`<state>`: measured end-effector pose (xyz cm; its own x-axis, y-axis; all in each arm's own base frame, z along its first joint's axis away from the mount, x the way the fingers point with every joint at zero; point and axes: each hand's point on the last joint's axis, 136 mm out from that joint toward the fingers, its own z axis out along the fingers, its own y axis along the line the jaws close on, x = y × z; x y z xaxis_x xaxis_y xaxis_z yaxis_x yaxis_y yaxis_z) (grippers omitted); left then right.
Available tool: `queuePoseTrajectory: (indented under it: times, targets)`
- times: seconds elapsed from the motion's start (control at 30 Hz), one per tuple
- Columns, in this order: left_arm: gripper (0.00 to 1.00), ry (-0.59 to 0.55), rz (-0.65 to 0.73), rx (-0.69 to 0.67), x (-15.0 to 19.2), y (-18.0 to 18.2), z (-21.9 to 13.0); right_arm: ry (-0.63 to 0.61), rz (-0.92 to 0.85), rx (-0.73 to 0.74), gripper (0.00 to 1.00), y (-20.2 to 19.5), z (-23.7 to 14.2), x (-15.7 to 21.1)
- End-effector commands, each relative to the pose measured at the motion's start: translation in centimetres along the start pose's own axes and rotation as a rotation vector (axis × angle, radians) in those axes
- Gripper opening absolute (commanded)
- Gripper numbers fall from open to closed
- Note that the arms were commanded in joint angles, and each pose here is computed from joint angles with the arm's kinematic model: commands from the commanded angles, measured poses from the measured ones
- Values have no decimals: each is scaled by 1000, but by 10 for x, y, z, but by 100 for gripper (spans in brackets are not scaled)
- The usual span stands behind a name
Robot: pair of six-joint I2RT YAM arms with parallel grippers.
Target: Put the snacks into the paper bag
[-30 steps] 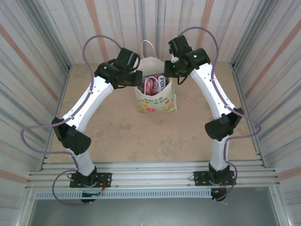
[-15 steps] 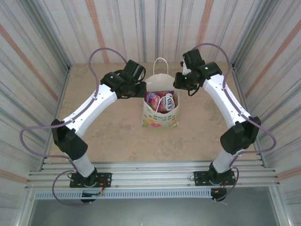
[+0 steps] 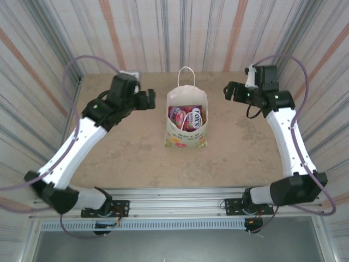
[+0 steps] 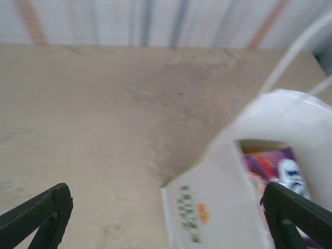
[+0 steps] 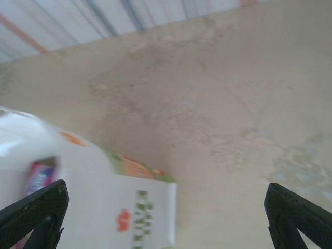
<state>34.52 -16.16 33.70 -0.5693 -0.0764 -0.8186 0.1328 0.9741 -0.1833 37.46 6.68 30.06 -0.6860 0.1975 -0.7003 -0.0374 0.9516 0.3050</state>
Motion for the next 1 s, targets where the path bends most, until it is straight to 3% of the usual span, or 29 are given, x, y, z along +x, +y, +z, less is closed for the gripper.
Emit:
queuePoseTrajectory:
  times: [0.0,0.2,0.3,0.57,0.63,0.77,0.87,0.97]
  targets:
    - [99,-113,-47,-135,4,60,1,-129,-46,7,99,-20,8,2]
    - [99,-230,-86,-291,54,143,22,-302,-82,18,99,-52,34,37]
    - [99,-234,-35,-333,75,156,34,-335,-85,37,99,-72,53,60]
    - [99,-109,67,-367,134,170,87,-310,-118,80,99,-108,99,107]
    - [99,-111,94,-379,128,171,91,-301,-137,78,99,-112,108,116]
    - [99,-281,228,-352,116,167,100,-330,-181,87,99,-116,117,116]
    - [99,-317,263,-294,111,162,99,-343,-169,108,99,-127,125,119]
    - [99,-386,332,-322,107,170,97,-422,-168,106,99,-132,131,120]
